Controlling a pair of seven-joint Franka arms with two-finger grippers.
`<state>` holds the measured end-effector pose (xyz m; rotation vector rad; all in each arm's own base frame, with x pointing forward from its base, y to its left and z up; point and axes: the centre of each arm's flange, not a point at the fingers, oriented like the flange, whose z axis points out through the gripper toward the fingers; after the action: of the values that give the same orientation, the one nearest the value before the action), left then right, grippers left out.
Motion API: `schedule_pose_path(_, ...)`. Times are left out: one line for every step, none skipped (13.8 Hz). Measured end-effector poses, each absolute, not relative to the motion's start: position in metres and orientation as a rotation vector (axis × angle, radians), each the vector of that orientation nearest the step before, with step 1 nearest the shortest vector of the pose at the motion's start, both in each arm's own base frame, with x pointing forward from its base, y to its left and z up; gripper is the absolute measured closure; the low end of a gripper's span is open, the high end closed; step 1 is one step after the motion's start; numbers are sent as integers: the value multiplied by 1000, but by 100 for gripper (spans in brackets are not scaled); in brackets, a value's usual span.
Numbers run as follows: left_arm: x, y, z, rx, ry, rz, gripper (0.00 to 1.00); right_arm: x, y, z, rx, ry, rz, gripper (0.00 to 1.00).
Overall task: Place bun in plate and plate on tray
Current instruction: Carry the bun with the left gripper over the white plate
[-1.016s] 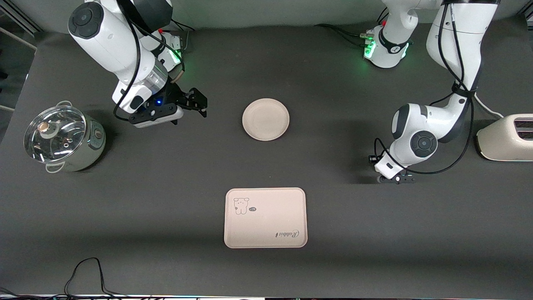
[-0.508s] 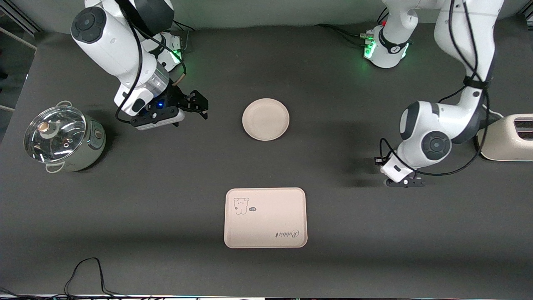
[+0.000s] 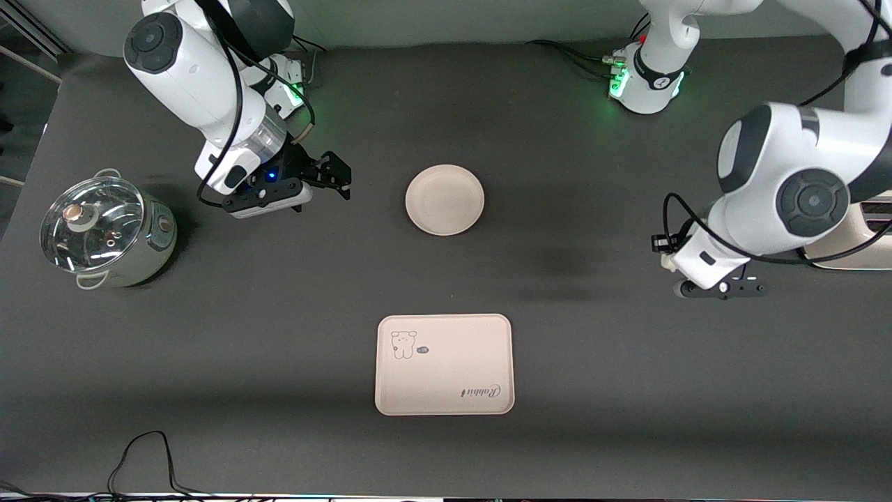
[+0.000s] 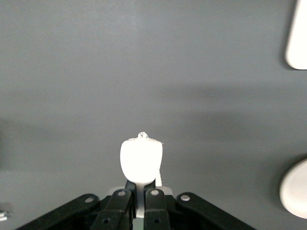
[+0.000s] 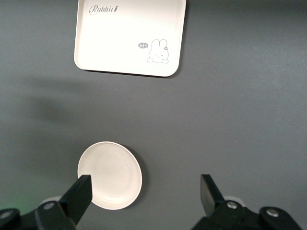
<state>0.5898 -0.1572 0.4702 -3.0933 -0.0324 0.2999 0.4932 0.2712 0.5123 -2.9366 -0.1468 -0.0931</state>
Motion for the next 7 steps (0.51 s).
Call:
schedule_pose_path(585, -183, 484, -3100, -58, 279, 92, 493, 271, 510, -2939, -147, -85, 0)
schedule_pose_path(576, -214, 491, -3107, -95, 263, 92, 494, 272, 504, -2944, -148, -63, 0)
schedule_pose_path(565, -248, 494, -3113, -134, 251, 92, 495, 274, 496, -2949, -149, -36, 0)
schedule_pose_path(554, -281, 492, -3126, -173, 235, 92, 497, 275, 485, -2954, -149, -9, 0)
schedule_pose_path(543, -314, 487, -3145, -220, 217, 92, 499, 276, 475, -2960, -147, 19, 0)
schedule_pose_path(533, -346, 479, -3165, -271, 203, 92, 500, 275, 467, -2966, -145, 53, 0)
schedule_pose_path(523, -376, 467, -3183, -321, 195, 92, 499, 273, 459, -2972, -136, 99, 0)
